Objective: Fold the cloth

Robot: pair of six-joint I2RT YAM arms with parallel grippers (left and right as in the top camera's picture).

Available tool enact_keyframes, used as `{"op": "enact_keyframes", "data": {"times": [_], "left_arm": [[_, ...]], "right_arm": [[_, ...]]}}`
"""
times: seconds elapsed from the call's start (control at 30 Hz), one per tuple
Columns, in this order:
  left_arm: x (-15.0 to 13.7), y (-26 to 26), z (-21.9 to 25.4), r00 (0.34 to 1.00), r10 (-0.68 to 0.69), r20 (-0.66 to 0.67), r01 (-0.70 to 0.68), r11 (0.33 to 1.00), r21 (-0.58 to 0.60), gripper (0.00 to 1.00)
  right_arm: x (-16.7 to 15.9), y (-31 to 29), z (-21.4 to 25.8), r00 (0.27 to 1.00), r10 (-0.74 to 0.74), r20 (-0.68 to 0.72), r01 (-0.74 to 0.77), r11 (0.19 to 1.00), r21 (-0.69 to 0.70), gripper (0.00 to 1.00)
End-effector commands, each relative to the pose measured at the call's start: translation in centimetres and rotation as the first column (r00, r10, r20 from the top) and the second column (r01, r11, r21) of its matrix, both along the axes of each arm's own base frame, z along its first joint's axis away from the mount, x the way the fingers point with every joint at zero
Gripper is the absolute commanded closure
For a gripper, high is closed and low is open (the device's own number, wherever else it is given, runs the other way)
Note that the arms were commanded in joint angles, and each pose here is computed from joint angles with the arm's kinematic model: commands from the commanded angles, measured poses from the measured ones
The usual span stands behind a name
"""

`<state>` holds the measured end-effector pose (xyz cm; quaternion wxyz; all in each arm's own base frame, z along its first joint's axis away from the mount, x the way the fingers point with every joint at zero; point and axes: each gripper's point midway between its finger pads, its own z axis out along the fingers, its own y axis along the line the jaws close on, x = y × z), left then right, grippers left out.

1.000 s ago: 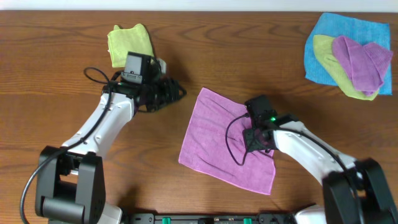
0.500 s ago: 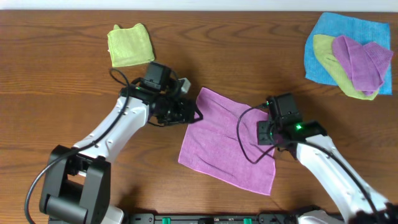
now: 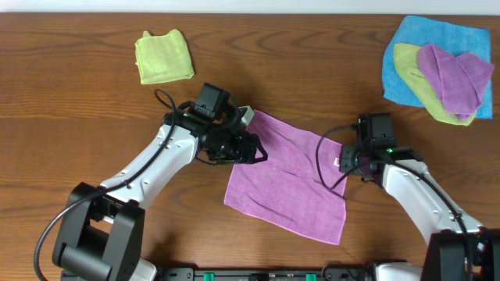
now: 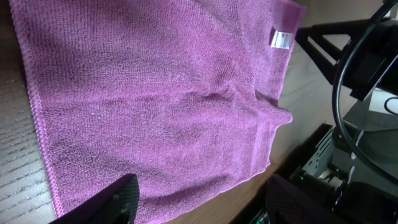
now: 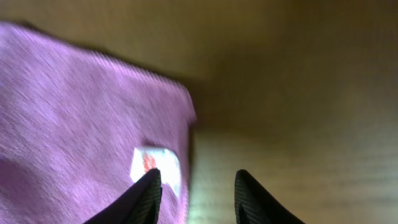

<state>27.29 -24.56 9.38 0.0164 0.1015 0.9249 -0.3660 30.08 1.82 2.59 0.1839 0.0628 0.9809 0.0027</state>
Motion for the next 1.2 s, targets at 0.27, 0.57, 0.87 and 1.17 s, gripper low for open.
{"op": "enact_keyframes", "data": {"times": [0.27,0.57,0.87,1.17], "left_arm": [[0.3,-0.2,0.2,1.0,-0.012,0.025,0.012,1.0,-0.01,0.32],[0.6,-0.3,0.3,0.999,-0.011,0.04,0.012,1.0,-0.016,0.29],[0.8,-0.1,0.1,0.999,0.002,0.044,-0.002,1.0,0.004,0.29],[0.9,-0.1,0.0,0.999,0.003,0.045,-0.003,1.0,0.005,0.29]], "right_arm": [[0.8,0.9,-3.5,0.998,0.035,-0.05,-0.032,0.998,0.056,0.85],[3.9,1.0,-2.3,0.994,0.065,0.089,-0.069,0.997,0.042,0.99],[6.5,-0.2,-0.9,0.977,0.056,0.205,-0.051,0.998,-0.032,0.99],[9.5,-1.4,1.4,0.936,0.066,0.346,-0.035,0.995,-0.097,0.99]]}}
